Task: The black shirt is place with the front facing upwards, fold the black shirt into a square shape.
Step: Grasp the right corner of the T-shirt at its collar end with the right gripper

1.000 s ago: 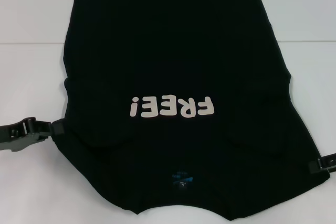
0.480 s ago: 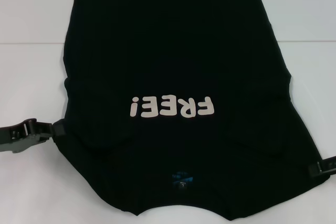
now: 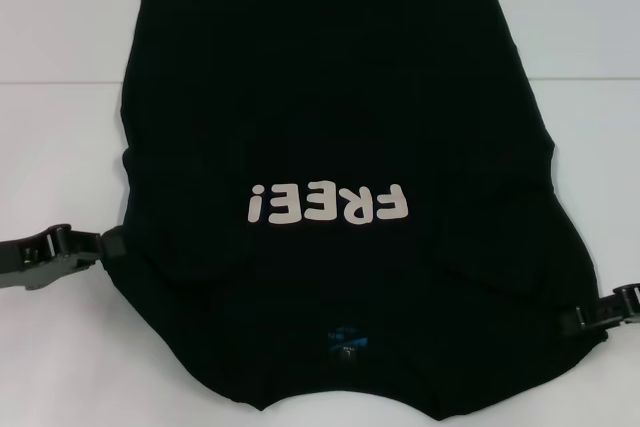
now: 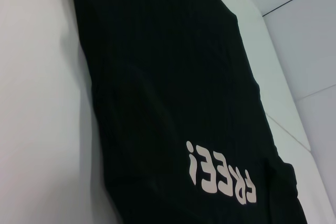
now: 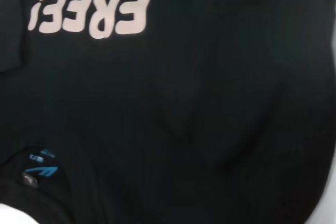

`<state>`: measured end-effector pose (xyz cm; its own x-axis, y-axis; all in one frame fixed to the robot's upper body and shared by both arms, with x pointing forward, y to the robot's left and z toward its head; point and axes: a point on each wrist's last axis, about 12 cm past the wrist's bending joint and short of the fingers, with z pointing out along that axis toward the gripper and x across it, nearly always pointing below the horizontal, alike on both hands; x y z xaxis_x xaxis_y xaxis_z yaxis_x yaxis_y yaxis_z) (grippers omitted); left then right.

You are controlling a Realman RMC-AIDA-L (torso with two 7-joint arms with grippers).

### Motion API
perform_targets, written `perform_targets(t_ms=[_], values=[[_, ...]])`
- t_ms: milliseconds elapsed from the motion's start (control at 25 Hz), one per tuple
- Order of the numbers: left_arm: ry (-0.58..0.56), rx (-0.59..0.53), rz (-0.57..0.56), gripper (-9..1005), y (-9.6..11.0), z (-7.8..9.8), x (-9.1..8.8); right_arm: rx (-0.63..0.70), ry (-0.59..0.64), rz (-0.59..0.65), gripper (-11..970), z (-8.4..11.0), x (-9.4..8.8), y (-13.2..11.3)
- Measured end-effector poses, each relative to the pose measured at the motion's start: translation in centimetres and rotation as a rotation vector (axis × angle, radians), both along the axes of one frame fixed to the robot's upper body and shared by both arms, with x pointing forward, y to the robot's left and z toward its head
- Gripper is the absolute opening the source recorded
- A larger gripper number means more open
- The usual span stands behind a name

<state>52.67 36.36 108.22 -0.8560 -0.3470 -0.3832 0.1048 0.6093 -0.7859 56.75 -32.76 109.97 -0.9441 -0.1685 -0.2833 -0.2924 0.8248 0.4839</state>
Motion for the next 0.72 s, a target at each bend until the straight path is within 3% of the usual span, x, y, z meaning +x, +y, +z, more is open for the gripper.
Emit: perform_targets(t_ms=[560,720], values=[[-0.003,-0.007,0.003,13,-0.1,0.0,0.0,0.035,0.011,0.037,720,0.0,0.3,1.7],[-0.002,-0.008,0.003,13,-0.1,0.0,0.0,0.037,0.013,0.025,541,-0.1,0.1,1.2]])
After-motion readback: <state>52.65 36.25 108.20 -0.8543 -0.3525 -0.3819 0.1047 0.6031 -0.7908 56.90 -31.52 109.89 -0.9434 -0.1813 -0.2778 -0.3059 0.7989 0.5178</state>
